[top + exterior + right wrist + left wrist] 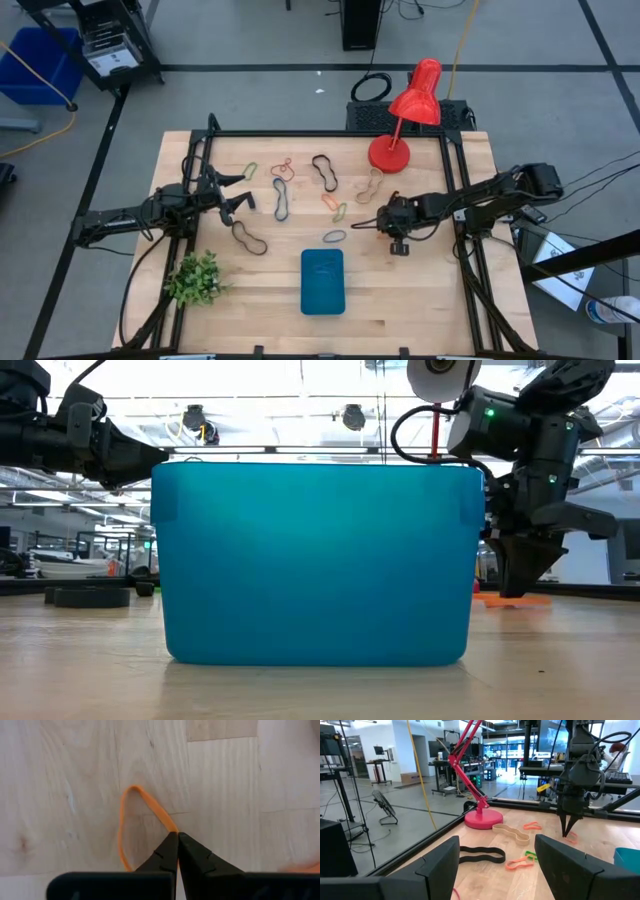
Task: Pick and place rubber bands into bin
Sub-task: Put the bottom orange rubber band into the blue bin
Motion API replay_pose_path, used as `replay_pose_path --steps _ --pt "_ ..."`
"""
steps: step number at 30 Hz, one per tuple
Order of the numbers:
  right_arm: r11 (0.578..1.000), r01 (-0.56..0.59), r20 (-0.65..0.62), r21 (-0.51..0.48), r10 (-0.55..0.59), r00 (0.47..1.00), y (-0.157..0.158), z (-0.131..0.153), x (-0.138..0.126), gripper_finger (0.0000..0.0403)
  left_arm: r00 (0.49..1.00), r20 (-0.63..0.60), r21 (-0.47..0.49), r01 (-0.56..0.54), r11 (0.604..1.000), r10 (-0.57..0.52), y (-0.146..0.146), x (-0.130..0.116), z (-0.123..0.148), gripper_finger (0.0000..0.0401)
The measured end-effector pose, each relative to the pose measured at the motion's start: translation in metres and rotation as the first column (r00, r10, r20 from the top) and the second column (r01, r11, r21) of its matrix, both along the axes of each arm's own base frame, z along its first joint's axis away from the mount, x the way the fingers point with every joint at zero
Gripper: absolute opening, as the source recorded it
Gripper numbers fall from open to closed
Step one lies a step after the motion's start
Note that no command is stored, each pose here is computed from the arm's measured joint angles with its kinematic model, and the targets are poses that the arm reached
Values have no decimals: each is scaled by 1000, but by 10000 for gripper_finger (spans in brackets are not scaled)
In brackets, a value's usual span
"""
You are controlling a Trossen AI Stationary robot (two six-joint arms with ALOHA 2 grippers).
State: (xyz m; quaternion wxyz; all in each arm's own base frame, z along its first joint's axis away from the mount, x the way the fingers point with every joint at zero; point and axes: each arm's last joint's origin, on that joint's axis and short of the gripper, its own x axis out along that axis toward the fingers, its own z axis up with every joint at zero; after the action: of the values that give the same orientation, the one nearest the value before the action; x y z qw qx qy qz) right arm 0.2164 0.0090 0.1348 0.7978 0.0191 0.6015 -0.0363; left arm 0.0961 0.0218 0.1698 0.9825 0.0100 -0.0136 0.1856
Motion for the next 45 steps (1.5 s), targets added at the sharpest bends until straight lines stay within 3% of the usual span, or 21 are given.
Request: replay_pose_path --steps 7,11,14,18,23,25,27,29,35,41,45 --pt "999 35 175 -34 -28 984 1 31 -7 0 1000 -1 4 0 1000 0 0 0 0 267" --pt "998 48 404 -49 -24 914 5 58 -4 0 1000 -2 4 0 1000 0 0 0 0 267" --pt "998 50 602 -46 -12 798 9 82 1 0 1000 -1 4 0 1000 0 0 0 0 267" --pt "998 19 810 -67 43 585 17 114 6 0 1000 -1 4 0 1000 0 0 0 0 267" --pt "988 -26 932 -152 152 330 29 139 13 0 1000 0 5 0 1000 0 0 0 0 267" --pt "979 -42 939 -198 202 278 34 143 16 0 1000 0 5 -1 1000 1 0 0 0 267" --pt "969 -77 927 -237 249 280 39 149 23 0 1000 0 5 0 1000 0 0 0 0 267" --pt "963 -97 909 -251 269 318 44 155 33 0 1000 0 5 0 1000 0 0 0 0 267" --pt "942 -189 780 -276 334 529 63 162 82 0 1000 0 5 0 1000 0 0 0 0 267" --pt "919 -273 634 -284 394 666 83 136 127 0 1000 0 5 0 1000 0 0 0 0 267" --pt "904 -363 592 -227 424 685 94 108 141 0 1000 1 4 0 1000 0 0 0 0 267"
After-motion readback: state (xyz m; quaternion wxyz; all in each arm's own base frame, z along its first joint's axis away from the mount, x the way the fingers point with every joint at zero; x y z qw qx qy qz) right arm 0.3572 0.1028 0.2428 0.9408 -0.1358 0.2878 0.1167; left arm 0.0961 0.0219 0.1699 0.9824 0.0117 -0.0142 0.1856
